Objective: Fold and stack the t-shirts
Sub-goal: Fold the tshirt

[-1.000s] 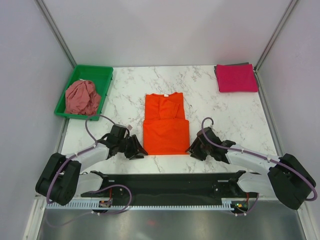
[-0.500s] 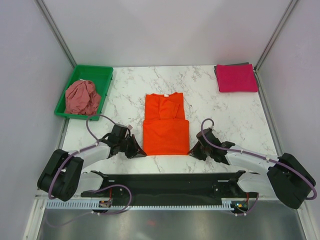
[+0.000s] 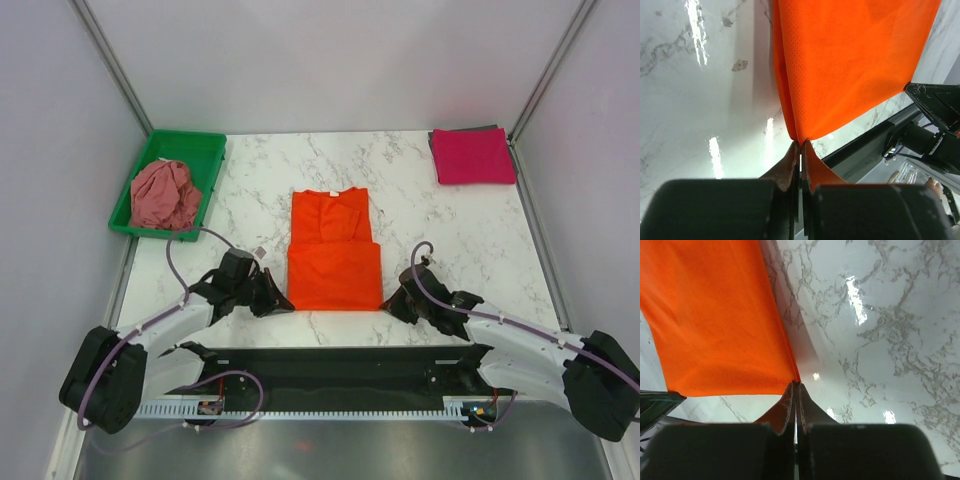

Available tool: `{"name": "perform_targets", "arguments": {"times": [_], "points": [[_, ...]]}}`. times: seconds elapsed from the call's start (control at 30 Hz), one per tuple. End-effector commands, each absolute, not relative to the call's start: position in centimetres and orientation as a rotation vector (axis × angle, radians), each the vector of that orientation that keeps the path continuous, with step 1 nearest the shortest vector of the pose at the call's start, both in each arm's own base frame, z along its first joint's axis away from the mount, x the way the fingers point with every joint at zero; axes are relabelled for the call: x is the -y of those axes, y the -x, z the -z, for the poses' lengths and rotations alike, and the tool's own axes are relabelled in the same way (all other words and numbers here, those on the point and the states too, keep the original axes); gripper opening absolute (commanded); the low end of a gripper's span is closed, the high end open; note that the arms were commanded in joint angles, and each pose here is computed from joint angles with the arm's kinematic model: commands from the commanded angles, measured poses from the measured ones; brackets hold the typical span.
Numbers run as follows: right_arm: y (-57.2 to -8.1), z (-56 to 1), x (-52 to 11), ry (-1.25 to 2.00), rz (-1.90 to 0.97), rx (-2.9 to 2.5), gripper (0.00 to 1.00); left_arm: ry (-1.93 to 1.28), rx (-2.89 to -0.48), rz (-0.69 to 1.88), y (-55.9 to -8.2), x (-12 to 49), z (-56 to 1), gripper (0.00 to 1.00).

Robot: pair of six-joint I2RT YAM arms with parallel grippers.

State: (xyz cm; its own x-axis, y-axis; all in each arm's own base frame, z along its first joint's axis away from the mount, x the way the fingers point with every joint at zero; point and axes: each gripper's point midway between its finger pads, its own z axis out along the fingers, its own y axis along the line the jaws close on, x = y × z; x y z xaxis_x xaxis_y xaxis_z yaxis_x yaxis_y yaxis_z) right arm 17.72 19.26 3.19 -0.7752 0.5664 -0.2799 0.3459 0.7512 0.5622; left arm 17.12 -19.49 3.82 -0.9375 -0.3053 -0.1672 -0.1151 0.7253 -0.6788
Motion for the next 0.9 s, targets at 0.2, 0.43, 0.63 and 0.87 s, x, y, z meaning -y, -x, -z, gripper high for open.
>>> {"name": "perform_targets", "arguments": {"times": [0.2, 0.43, 0.63, 0.87], "points": [[-16.4, -5.6, -18.7, -0.638, -0.704, -2.467, 0.00, 0.295, -2.656, 0.985, -15.1, 20.1, -6.3, 0.02], [-17.9, -8.5, -18.5, -0.571, -0.684, -2.381, 0.00, 0.265, -2.620, 0.868, -15.9, 19.1, -8.8, 0.02], [-20.1, -10.7, -18.8, -0.510, -0.598, -2.334, 0.00, 0.242, -2.592, 0.812, -18.3, 19.6, -10.5, 0.02], [-24.2, -14.9, -19.4, -0.427, -0.467, -2.246, 0.00, 0.204, -2.499, 0.786, -23.1, 20.5, -15.1, 0.02]]}}
